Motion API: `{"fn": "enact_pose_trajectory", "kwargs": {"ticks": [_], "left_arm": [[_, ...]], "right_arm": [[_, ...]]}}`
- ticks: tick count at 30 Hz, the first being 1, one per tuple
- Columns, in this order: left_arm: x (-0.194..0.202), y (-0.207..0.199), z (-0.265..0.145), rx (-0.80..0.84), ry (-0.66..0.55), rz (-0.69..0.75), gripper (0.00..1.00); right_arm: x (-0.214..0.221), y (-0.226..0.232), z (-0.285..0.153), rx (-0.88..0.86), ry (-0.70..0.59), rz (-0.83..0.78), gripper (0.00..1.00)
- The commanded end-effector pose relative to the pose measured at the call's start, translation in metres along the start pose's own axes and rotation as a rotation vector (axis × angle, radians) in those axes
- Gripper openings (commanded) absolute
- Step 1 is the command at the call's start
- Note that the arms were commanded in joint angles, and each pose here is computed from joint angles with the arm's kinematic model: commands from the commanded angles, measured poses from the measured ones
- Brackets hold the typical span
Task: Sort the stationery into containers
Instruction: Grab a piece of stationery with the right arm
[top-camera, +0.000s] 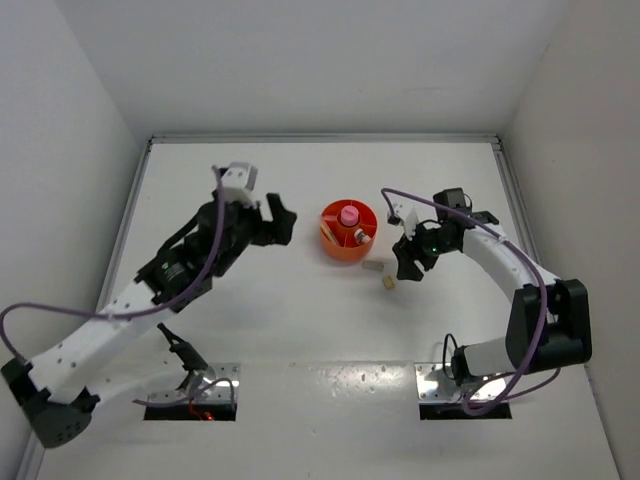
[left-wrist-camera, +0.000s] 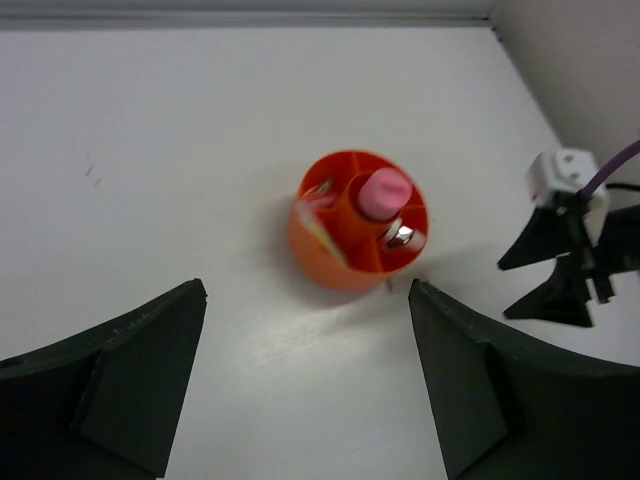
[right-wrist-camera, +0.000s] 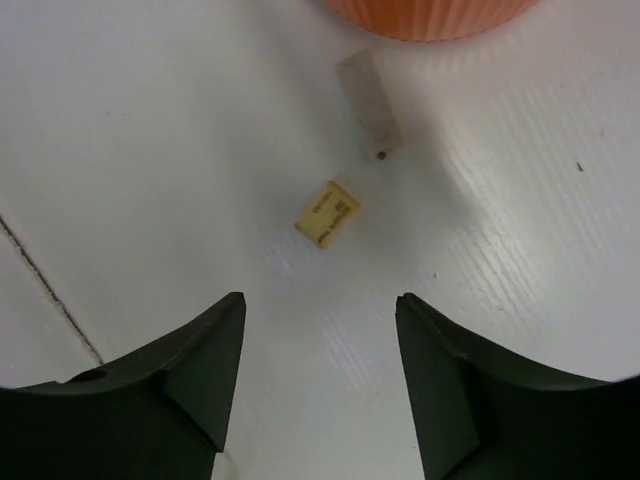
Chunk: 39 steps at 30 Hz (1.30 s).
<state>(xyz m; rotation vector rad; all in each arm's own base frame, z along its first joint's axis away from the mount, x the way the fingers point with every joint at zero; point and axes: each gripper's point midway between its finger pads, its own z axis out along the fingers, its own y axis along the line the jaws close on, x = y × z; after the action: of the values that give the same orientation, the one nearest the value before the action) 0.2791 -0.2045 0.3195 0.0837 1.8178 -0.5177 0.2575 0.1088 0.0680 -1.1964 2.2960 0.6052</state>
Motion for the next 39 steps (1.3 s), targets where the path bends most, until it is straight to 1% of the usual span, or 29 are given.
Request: {"fn": "enact_pose_trajectory", "kwargs": {"ticks": [1,2,3,5,6,7,9,10,12,13,16,17,19,22,24,26,31,34,36,39], "left_arm": [[0.015,0.043,-0.037,-0.094,-0.032,-0.048,0.89],[0.029,0.053,-0.039,-0.110,-0.017,-0.042,0.90],[0.030,0.057,-0.043,-0.121,-0.030,-0.045,0.90],[0.033,0.064,-0.051,-0.126,-0.042,-0.051,0.90],[0.037,0.065,-0.050,-0.129,-0.034,-0.047,0.90],[0.042,0.068,-0.052,-0.133,-0.025,-0.044,0.90],[0.049,0.073,-0.053,-0.148,-0.014,-0.028,0.90],[0.053,0.075,-0.053,-0.150,-0.008,-0.026,0.90],[0.056,0.076,-0.054,-0.151,-0.007,-0.026,0.90],[0.058,0.077,-0.055,-0.150,-0.008,-0.026,0.90],[0.060,0.079,-0.056,-0.151,-0.007,-0.026,0.90],[0.058,0.078,-0.058,-0.147,-0.016,-0.029,0.90],[0.064,0.081,-0.058,-0.154,0.000,-0.023,0.90],[0.067,0.083,-0.061,-0.154,0.001,-0.022,0.90],[0.071,0.084,-0.060,-0.158,0.010,-0.019,0.90],[0.069,0.084,-0.062,-0.154,0.001,-0.022,0.90],[0.069,0.085,-0.064,-0.154,0.000,-0.023,0.90],[0.069,0.085,-0.064,-0.154,0.000,-0.023,0.90],[0.073,0.086,-0.063,-0.157,0.008,-0.020,0.90],[0.071,0.086,-0.065,-0.154,0.000,-0.023,0.90]], "right_arm": [[-0.006,0.009,-0.001,0.012,0.012,0.035,0.59],[-0.001,0.015,0.005,0.000,0.040,0.076,0.52],[0.000,0.012,0.009,0.012,0.050,0.087,0.44],[0.016,0.012,0.023,0.041,0.096,0.113,0.40],[0.019,0.017,0.031,0.041,0.117,0.120,0.40],[0.020,0.011,0.035,0.086,0.126,0.104,0.40],[0.028,0.011,0.044,0.123,0.166,0.128,0.40],[0.032,0.003,0.044,0.169,0.187,0.141,0.43],[0.031,-0.003,0.047,0.206,0.202,0.152,0.45],[0.031,-0.002,0.052,0.222,0.212,0.150,0.50],[0.028,-0.005,0.057,0.252,0.221,0.151,0.55],[0.025,-0.005,0.059,0.259,0.216,0.138,0.60],[0.026,-0.006,0.061,0.270,0.223,0.140,0.64],[0.024,-0.007,0.066,0.280,0.214,0.148,0.64],[0.018,-0.008,0.068,0.283,0.185,0.167,0.62],[0.015,-0.009,0.069,0.288,0.172,0.177,0.58],[0.014,-0.009,0.070,0.290,0.140,0.215,0.57],[0.024,-0.007,0.078,0.254,0.176,0.249,0.56],[0.027,-0.008,0.079,0.260,0.187,0.252,0.52],[0.025,-0.009,0.080,0.263,0.179,0.249,0.52]]}}
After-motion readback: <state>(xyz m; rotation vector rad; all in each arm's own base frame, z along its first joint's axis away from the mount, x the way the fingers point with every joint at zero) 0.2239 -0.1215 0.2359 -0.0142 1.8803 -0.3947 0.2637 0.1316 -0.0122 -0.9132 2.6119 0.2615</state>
